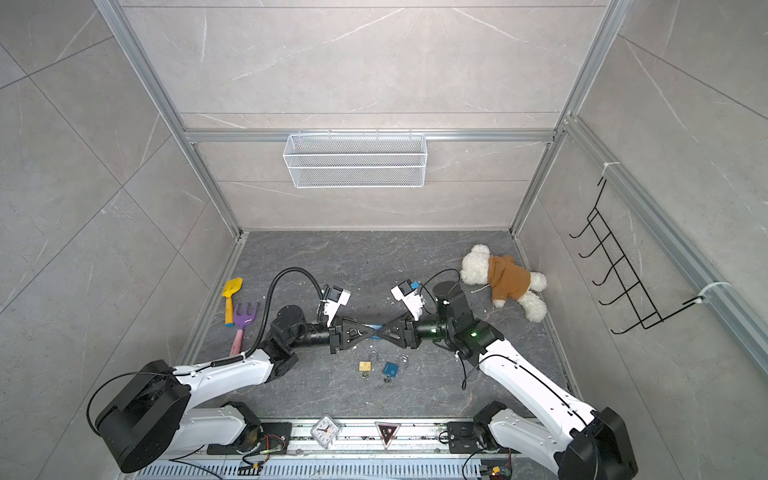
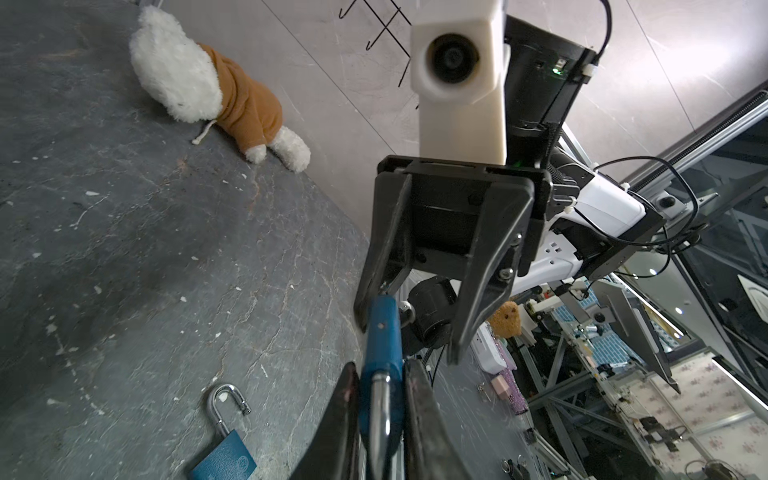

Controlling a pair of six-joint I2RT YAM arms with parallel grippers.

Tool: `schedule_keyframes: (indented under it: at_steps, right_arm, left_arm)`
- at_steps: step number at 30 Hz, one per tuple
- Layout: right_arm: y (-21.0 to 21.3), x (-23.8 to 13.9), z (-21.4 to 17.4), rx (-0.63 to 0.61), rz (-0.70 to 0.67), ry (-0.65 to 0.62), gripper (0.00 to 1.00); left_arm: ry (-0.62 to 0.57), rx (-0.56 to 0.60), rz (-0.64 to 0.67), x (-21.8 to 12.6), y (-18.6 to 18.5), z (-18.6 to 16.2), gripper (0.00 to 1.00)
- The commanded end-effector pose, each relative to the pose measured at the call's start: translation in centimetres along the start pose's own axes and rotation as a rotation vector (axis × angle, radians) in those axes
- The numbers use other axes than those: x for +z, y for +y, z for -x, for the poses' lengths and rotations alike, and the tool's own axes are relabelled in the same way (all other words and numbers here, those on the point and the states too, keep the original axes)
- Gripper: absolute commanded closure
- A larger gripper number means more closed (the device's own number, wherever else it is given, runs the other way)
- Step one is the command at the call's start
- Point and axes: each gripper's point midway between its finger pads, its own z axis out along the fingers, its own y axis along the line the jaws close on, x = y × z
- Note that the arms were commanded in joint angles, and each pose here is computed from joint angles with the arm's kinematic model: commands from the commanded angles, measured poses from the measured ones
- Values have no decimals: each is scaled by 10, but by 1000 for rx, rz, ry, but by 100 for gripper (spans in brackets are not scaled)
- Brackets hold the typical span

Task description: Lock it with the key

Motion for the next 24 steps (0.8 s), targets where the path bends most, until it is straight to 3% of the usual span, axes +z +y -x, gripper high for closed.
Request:
schedule_keyframes:
  at_steps: [1,18,24]
  right_arm:
    - [3,-8,5,-27,-20,-36,56]
    - [-2,-2,9,-19,2,-45,60]
    - [-16,-4,9,-14,-88,-49,61]
  left_arm:
    - [-142,67,-6,-12,-11,38,100]
    - [-100,49,-86,-7,-19,40,100]
    - [-99,54,-91,-7,-22,41,100]
